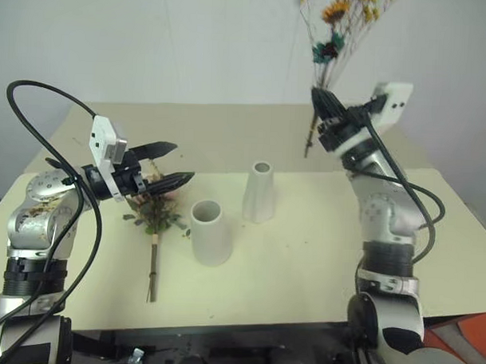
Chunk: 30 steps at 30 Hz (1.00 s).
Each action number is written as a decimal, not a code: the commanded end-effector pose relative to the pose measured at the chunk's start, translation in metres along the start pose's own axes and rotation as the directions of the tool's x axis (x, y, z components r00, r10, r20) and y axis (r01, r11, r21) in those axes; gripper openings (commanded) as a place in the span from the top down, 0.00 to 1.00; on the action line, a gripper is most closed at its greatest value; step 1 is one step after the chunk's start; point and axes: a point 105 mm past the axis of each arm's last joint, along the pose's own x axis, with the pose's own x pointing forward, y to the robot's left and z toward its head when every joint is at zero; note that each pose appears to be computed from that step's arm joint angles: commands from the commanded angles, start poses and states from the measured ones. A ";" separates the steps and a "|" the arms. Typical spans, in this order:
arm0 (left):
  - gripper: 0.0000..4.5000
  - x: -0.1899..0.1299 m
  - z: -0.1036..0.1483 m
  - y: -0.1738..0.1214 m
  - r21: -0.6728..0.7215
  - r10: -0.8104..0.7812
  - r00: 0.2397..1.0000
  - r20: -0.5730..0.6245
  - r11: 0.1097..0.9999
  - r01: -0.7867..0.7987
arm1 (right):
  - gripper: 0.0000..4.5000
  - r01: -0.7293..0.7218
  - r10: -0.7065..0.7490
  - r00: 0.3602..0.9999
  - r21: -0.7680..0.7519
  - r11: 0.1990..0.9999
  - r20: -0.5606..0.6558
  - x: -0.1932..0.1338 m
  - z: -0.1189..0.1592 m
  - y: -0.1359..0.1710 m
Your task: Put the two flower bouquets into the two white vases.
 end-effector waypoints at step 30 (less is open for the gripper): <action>0.05 0.001 0.010 -0.003 0.027 -0.004 1.000 0.020 1.000 0.004 | 0.99 -0.152 0.156 0.987 -0.120 0.981 0.027 0.003 -0.055 0.059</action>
